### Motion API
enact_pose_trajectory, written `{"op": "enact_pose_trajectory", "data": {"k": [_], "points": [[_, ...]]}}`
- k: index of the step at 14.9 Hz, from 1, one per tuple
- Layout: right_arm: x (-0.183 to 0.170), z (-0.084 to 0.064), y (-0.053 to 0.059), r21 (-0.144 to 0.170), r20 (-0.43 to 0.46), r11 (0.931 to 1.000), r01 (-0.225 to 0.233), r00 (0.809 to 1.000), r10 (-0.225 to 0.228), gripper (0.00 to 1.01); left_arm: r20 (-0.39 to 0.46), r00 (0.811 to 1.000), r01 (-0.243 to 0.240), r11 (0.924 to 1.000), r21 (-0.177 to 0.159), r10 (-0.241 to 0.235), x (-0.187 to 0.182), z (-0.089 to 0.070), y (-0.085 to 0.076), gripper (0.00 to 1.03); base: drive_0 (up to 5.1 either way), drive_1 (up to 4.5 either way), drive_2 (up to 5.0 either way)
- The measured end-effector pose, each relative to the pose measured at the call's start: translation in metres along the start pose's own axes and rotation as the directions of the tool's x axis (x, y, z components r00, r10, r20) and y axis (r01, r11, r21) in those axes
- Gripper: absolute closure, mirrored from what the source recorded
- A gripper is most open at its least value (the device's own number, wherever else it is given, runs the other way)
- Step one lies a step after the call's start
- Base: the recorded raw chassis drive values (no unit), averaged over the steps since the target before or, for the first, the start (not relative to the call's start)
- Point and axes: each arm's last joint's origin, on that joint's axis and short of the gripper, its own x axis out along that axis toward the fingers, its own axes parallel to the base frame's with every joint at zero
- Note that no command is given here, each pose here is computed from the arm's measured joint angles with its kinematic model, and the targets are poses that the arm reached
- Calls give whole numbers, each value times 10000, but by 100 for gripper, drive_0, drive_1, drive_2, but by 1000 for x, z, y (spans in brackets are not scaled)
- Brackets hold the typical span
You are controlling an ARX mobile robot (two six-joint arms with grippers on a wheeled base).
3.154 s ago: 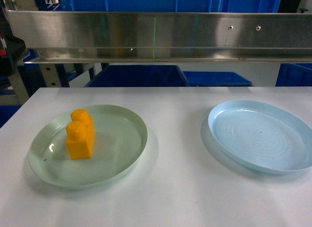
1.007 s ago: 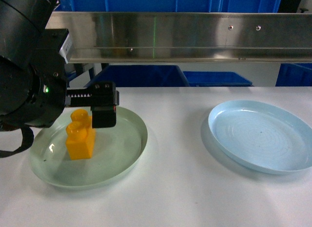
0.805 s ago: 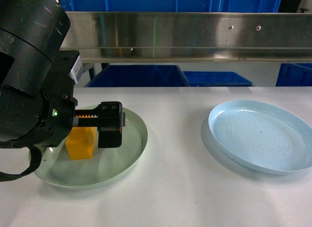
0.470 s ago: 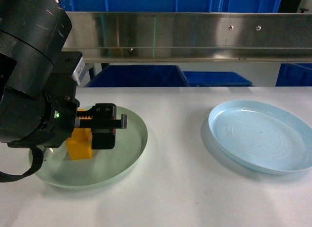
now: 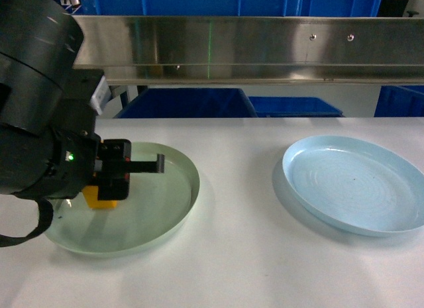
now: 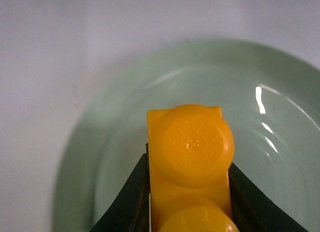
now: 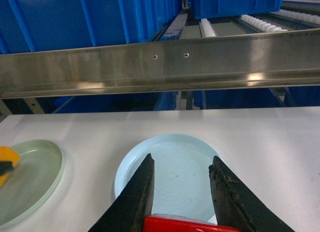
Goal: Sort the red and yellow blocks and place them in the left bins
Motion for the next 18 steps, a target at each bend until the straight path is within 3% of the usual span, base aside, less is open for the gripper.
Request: {"op": "enact_pose_trajectory", "data": {"k": [1, 2, 3, 4, 5, 6, 7, 8, 9, 11, 14, 18], "points": [[0, 0, 0, 0, -4, 10000, 0, 10000, 0, 74, 925, 9956, -102, 9998, -162, 117, -7, 6, 16, 74, 0, 0, 0], [0, 0, 0, 0, 0, 10000, 0, 10000, 0, 74, 2243, 9742, -179, 9994, -303, 242, -22, 17, 36, 74, 0, 0, 0], [0, 0, 0, 0, -4, 10000, 0, 10000, 0, 74, 3508, 9361, -168, 9994, -287, 258, -40, 29, 55, 74, 0, 0, 0], [0, 0, 0, 0, 0, 10000, 0, 10000, 0, 74, 4342, 9006, -280, 9996, 81, 217, -59, 37, 71, 74, 0, 0, 0], [0, 0, 0, 0, 0, 10000, -4, 10000, 4, 74, 4661, 8847, -199, 9981, 580, -94, -72, 38, 81, 74, 0, 0, 0], [0, 0, 0, 0, -4, 10000, -3, 10000, 3, 74, 4704, 8816, -101, 9950, 989, -378, -82, 36, 89, 74, 0, 0, 0], [0, 0, 0, 0, -4, 10000, 0, 10000, 0, 74, 4839, 8739, -92, 9935, 1135, -472, -93, 36, 94, 74, 0, 0, 0], [0, 0, 0, 0, -4, 10000, 0, 10000, 0, 74, 4810, 8761, -191, 9947, 1015, -322, -117, 34, 105, 74, 0, 0, 0], [0, 0, 0, 0, -4, 10000, 0, 10000, 0, 74, 4095, 9116, 69, 9973, 737, -366, -124, 24, 113, 74, 0, 0, 0], [0, 0, 0, 0, -4, 10000, 0, 10000, 0, 74, 3575, 9327, 232, 9973, 702, -469, -120, 13, 114, 74, 0, 0, 0], [0, 0, 0, 1, -8, 10000, -3, 10000, 3, 74, 3755, 9244, 376, 9957, 841, -666, -129, 11, 109, 74, 0, 0, 0], [0, 0, 0, 0, -4, 10000, 0, 10000, 0, 74, 3795, 9233, 352, 9970, 692, -590, -129, 12, 107, 75, 0, 0, 0]]}}
